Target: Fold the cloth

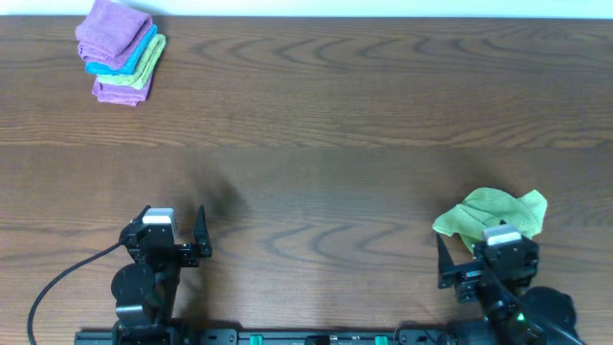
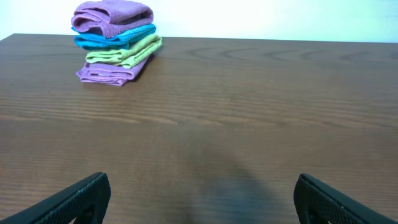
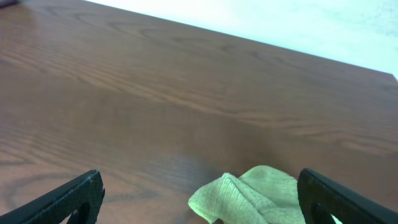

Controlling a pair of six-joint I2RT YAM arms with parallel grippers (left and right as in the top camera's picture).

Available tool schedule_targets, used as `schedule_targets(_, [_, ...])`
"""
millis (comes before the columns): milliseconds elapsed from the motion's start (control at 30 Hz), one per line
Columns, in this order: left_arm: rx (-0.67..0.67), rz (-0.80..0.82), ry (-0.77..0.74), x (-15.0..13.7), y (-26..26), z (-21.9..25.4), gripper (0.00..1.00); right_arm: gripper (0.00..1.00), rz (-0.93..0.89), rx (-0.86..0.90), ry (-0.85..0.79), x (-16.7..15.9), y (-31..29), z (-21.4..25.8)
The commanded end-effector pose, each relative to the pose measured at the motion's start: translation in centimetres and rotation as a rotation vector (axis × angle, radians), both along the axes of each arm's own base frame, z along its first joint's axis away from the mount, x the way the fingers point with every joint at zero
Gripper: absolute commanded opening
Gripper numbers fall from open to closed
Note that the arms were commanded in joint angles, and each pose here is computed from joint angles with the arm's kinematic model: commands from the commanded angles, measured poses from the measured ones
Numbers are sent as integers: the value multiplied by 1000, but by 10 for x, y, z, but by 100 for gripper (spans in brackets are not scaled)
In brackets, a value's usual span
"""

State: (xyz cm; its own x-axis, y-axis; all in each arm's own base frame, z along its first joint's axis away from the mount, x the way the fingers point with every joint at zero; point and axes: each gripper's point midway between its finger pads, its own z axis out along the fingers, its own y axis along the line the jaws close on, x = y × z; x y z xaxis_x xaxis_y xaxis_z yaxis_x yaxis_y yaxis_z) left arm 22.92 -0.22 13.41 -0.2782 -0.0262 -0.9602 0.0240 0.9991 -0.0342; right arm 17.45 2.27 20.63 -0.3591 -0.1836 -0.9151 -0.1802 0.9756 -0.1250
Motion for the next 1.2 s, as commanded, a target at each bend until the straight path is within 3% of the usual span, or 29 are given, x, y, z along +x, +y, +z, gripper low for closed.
schedule_targets(0, [-1,18,23,0,3,-11,96,99,0,10,-12,0,0,-12])
schedule_targets(833, [-1,18,23,0,3,-11,95,99,12,-16,278,-4,2,-128])
schedule_targets(1167, [-1,18,23,0,3,-11,95,99,19,-17,277,0,4,-136])
